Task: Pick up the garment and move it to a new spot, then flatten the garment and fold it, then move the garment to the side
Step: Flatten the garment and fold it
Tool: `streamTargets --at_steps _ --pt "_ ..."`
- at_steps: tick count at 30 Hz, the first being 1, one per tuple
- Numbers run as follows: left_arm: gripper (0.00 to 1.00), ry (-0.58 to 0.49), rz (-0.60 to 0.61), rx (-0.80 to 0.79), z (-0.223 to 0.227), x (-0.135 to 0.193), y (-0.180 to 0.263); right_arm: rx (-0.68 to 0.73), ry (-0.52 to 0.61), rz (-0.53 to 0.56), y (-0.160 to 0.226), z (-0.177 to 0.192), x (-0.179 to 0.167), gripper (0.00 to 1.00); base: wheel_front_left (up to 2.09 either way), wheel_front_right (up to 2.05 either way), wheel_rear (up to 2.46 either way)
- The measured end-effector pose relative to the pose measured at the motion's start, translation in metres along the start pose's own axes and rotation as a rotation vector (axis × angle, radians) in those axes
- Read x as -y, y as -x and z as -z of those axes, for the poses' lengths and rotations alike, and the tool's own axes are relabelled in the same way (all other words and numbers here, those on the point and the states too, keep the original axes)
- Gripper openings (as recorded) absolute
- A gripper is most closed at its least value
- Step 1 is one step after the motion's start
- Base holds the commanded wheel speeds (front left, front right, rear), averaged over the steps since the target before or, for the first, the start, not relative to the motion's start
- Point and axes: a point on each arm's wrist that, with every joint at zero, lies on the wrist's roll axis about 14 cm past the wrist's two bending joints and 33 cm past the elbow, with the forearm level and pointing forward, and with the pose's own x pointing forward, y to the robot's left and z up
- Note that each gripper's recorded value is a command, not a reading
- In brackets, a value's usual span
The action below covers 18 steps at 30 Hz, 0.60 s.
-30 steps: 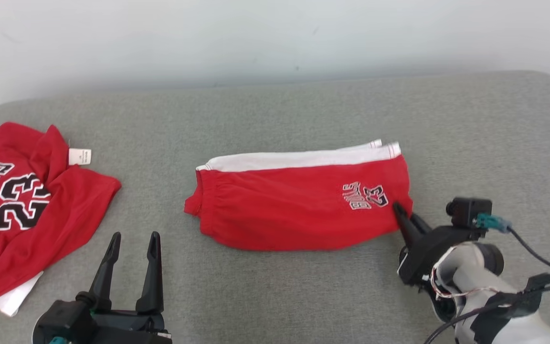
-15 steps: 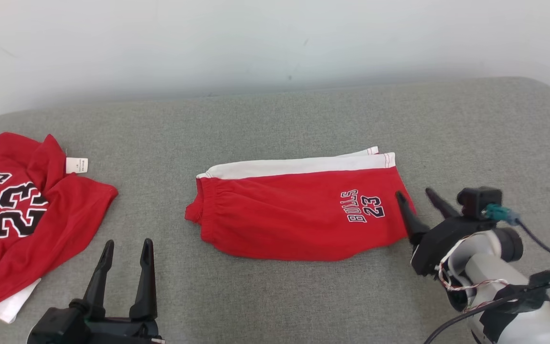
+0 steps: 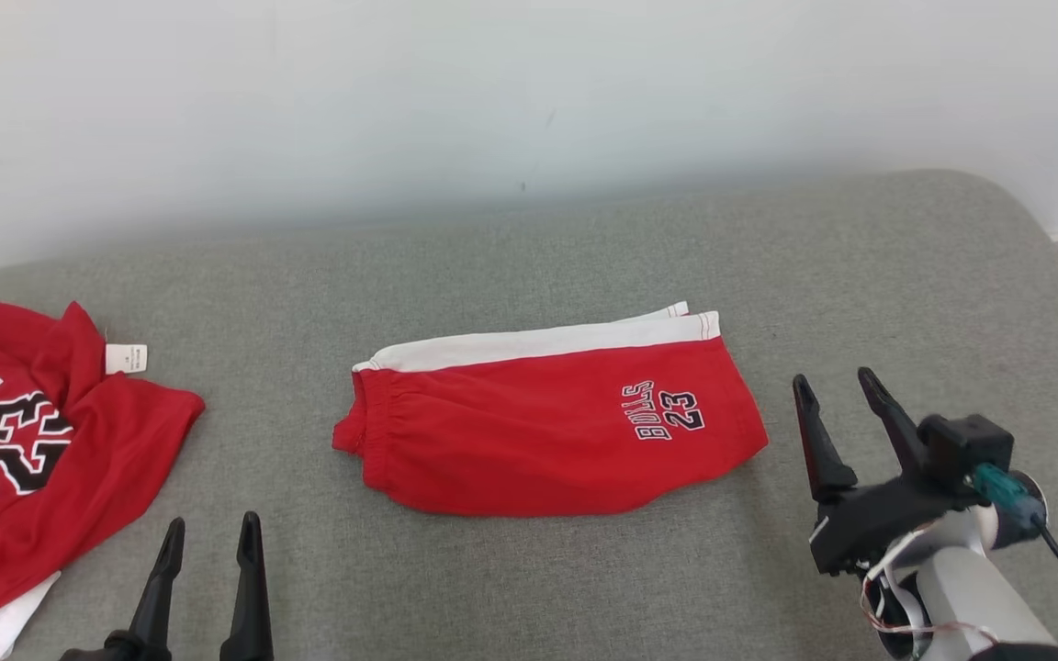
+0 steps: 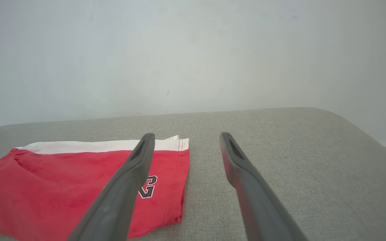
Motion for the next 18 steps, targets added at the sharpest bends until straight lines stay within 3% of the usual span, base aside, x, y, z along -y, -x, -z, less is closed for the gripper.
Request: streamTargets --at_steps 18 --pt "1.0 -0.067 -0.029 0.021 -0.013 -0.008 0.021 0.107 -0.016 0.093 0.059 -0.018 -0.002 1.0 0.0 0.0 0.0"
